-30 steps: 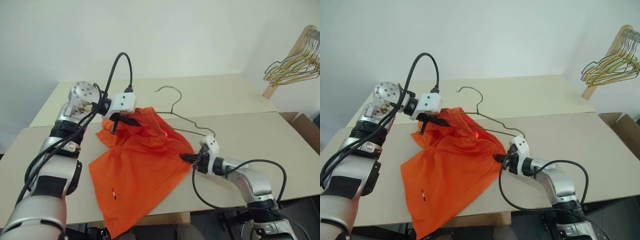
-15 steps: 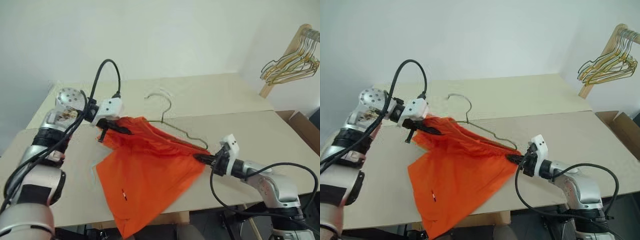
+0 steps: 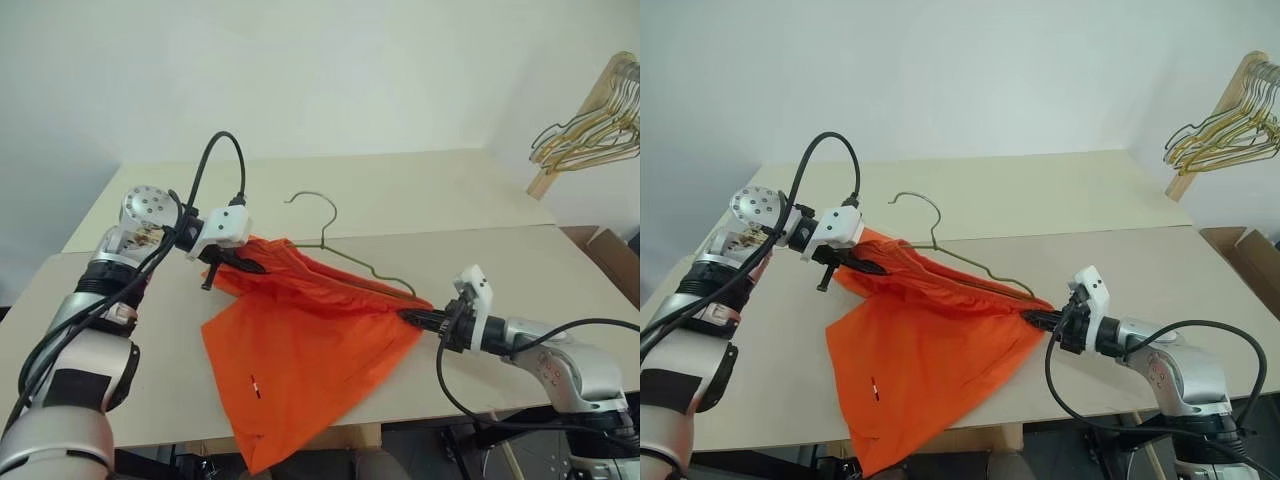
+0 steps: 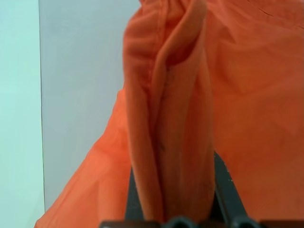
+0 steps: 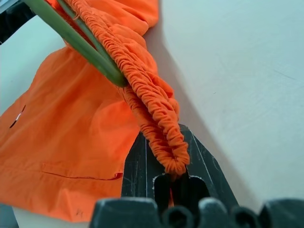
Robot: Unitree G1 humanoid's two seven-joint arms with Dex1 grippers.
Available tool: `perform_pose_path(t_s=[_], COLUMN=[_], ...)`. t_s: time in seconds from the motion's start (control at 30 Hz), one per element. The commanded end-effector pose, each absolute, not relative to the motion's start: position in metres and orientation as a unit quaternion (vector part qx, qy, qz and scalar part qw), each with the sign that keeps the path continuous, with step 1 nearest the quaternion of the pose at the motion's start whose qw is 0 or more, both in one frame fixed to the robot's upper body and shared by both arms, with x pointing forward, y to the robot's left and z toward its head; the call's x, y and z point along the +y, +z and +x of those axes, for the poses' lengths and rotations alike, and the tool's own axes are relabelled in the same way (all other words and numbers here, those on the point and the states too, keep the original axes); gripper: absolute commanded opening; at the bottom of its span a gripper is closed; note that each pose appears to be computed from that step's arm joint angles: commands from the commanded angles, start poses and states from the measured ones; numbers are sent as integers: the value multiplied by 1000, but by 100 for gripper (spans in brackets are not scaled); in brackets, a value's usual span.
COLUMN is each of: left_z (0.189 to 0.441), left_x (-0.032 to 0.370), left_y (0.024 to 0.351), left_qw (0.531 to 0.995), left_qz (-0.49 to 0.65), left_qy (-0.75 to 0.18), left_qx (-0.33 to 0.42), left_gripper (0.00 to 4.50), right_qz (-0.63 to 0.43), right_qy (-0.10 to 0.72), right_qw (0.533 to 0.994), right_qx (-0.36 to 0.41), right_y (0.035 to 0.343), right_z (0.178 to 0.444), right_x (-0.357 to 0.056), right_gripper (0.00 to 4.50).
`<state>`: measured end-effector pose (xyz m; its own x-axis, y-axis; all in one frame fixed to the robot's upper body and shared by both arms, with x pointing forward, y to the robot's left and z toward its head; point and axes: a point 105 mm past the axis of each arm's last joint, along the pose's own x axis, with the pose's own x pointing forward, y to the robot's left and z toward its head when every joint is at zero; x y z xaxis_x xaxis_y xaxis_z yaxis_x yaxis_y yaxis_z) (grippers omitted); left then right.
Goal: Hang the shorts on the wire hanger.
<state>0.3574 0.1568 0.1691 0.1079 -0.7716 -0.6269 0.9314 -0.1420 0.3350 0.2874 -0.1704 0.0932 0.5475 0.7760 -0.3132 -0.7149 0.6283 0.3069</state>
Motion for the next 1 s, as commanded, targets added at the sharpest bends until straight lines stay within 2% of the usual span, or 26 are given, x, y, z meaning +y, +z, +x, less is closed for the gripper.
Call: perform_pose_path(t_s=[0.03, 0.27, 0.43, 0.57, 0.6, 0.73, 0.9, 0.97, 1.0], left_z=[364, 367, 369, 369, 370, 372, 375, 376, 377], left_x=[173, 191, 190, 175, 172, 158, 152, 150, 150], left_y=[186, 157, 155, 158, 158, 160, 162, 163, 164], left_qw=[673, 629, 630, 634, 636, 642, 649, 653, 653], left_qz=[381, 476, 477, 457, 453, 439, 436, 433, 431], left_qy=[-625, -596, -596, -610, -613, -619, -616, -615, -615], left_qx=[103, 147, 148, 126, 121, 106, 97, 93, 92], left_gripper=[0, 0, 0, 0, 0, 0, 0, 0, 0], right_qz=[57, 52, 39, 14, 11, -4, -18, -22, -27], right_qy=[401, 404, 412, 427, 430, 448, 447, 446, 446], right_qw=[891, 892, 892, 891, 890, 883, 882, 882, 882], right_qx=[204, 194, 183, 154, 151, 143, 145, 148, 148], right_y=[102, 109, 115, 130, 133, 140, 141, 140, 141], right_z=[289, 289, 288, 290, 291, 288, 286, 286, 285], right_x=[-189, -194, -192, -184, -183, -177, -180, -181, -181], right_gripper=[5, 5, 5, 5, 61, 187, 377, 442, 447])
